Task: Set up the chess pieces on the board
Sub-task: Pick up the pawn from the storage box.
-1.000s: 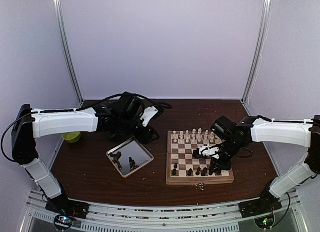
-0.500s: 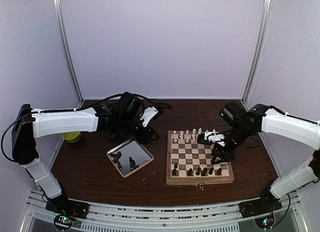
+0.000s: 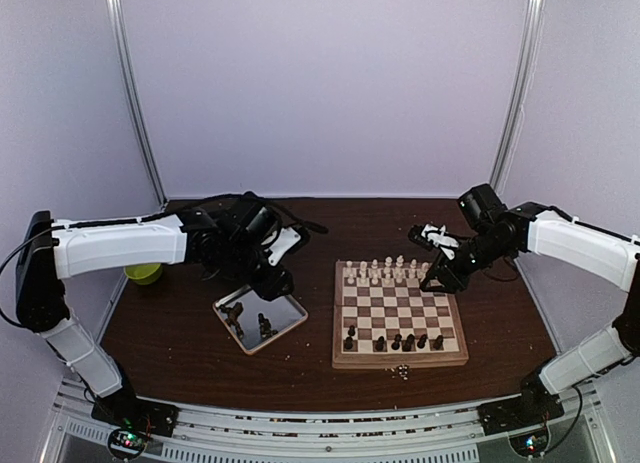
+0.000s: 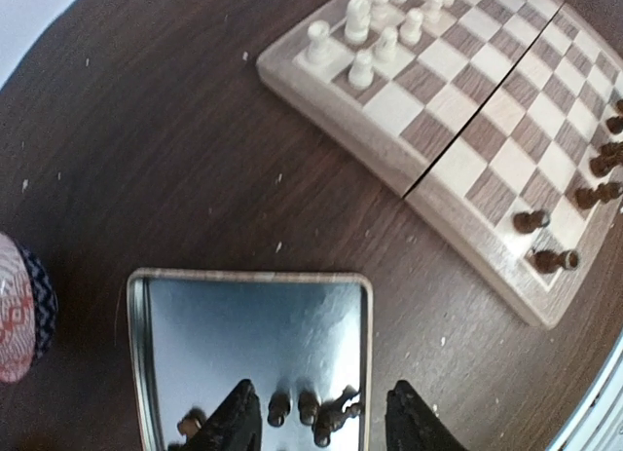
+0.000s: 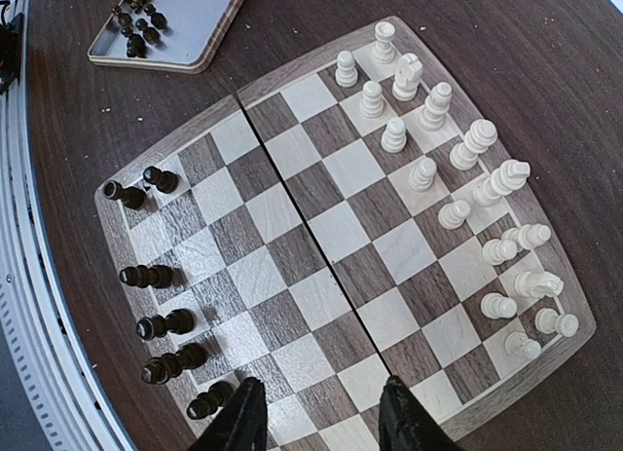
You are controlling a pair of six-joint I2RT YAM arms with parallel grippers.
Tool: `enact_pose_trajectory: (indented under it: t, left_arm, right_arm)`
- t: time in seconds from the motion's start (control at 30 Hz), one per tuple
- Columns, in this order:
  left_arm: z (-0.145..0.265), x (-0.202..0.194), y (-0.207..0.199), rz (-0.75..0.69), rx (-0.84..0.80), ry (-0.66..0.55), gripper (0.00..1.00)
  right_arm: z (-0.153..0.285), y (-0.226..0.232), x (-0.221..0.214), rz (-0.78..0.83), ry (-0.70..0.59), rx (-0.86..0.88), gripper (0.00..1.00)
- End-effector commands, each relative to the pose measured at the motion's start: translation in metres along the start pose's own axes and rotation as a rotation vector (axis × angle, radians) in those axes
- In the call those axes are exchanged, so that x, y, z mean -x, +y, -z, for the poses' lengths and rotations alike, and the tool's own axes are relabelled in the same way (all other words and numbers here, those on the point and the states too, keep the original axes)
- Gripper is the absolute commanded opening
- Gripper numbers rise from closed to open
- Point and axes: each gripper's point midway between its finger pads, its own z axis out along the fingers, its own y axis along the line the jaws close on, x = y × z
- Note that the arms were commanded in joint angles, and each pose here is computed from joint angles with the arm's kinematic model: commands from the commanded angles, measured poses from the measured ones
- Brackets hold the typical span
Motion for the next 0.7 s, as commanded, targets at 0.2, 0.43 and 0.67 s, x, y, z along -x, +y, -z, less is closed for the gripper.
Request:
enact_pose_trajectory:
  t: [0.2, 0.43, 0.67]
  left_arm:
    - [-0.016, -0.080, 0.035, 0.172, 0.098, 0.297, 0.40]
    - [-0.030, -0.087, 0.037, 0.210, 0.064, 0.340, 0.39]
    - [-0.044, -0.091, 0.041, 0.203, 0.069, 0.370, 0.38]
  right_arm:
    - [0.000, -0.007, 0.000, 0.009, -0.012, -0.042, 0.41]
    - [0.000, -0.006, -0.002, 0.019, -0.009, -0.047, 0.41]
    - [0.000, -0.005, -0.003, 0.020, -0.004, -0.042, 0.41]
